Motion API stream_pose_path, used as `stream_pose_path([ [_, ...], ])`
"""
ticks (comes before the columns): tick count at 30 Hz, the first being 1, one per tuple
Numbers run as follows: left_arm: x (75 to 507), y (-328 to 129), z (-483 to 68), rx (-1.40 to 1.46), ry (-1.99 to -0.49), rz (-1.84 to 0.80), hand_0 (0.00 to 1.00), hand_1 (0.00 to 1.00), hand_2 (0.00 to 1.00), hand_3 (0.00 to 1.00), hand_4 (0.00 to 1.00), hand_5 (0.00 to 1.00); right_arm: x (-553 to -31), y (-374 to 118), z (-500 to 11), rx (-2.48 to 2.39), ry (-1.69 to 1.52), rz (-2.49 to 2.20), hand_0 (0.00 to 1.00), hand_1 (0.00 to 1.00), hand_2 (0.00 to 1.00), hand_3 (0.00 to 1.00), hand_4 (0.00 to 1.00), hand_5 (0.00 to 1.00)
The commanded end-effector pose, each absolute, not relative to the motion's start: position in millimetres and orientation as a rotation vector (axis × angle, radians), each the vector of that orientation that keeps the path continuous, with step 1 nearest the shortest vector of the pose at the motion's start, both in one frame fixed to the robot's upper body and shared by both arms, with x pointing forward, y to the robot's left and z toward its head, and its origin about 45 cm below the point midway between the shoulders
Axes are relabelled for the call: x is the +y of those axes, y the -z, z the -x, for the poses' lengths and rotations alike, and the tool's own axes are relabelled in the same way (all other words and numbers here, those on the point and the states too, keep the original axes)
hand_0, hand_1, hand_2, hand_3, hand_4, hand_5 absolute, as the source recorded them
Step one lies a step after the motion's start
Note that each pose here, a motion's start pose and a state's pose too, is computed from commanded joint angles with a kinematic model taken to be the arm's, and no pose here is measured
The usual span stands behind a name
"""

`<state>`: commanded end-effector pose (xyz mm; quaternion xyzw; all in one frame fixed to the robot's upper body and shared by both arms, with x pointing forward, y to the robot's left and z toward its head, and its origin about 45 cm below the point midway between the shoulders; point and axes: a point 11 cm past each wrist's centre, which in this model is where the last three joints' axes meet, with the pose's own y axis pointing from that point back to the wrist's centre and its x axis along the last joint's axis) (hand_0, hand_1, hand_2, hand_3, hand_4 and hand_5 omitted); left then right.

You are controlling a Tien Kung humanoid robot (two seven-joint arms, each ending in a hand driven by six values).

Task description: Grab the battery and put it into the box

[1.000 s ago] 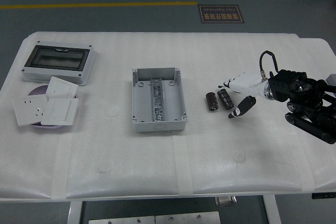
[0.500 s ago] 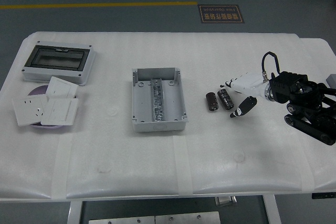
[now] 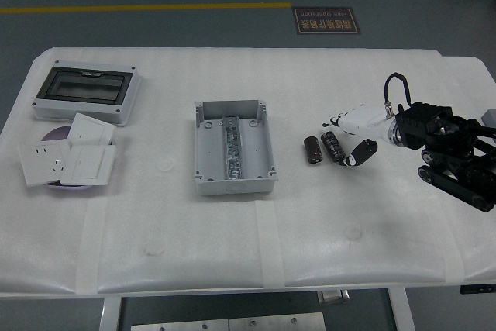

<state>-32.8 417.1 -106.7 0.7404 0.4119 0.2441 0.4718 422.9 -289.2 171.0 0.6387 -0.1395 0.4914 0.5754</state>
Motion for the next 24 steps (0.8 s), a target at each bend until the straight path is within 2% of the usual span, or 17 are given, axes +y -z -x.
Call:
stream_pose_path([
  [24, 419.3, 105.8, 33.7, 1.029, -0.62, -1.804, 0.724, 0.689, 0.563, 0.588, 0.642, 0.214, -280.8, -169.3, -419.5, -0.327, -1.153, -1.533, 0.697, 0.677, 0.908, 0.922, 0.794, 0.417],
])
